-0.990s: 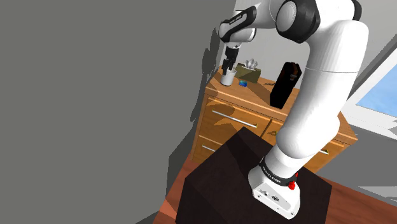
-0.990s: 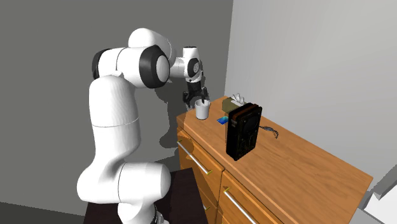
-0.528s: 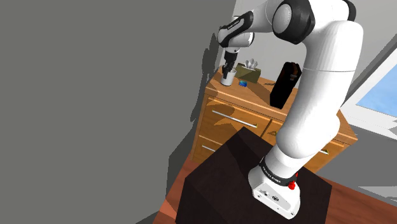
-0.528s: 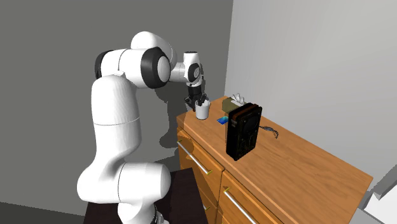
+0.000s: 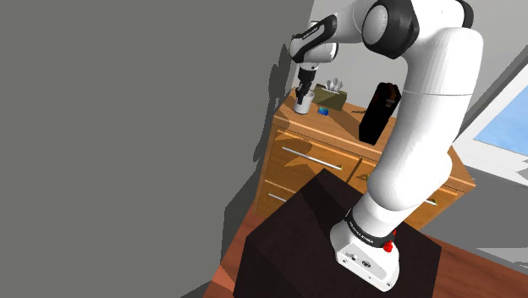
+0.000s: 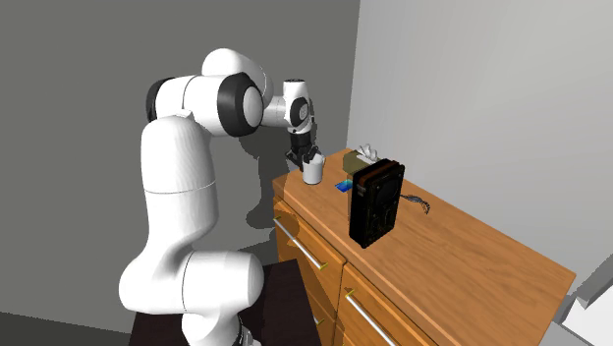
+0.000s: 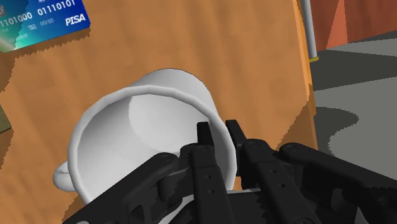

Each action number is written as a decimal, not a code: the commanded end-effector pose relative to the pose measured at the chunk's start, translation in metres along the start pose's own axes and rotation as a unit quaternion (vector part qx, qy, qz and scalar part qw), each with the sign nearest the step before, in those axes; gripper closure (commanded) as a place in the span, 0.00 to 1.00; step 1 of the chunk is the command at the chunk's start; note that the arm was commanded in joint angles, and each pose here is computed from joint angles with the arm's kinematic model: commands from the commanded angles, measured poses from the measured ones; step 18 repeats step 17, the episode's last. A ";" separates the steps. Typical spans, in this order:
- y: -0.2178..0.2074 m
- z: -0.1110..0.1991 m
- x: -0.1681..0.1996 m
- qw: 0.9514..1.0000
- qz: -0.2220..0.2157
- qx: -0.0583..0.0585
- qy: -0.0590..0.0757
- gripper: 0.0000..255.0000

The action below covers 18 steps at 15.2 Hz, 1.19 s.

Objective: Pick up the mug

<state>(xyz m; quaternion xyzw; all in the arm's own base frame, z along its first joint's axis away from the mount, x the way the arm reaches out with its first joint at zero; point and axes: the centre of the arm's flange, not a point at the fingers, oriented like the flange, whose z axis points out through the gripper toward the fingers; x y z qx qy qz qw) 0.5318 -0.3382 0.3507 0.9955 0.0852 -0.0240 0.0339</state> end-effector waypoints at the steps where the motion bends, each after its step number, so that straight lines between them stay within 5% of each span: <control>1: 0.000 -0.006 0.000 1.000 0.000 0.000 0.000 1.00; 18: 0.005 -0.081 -0.004 1.000 0.000 0.000 0.000 1.00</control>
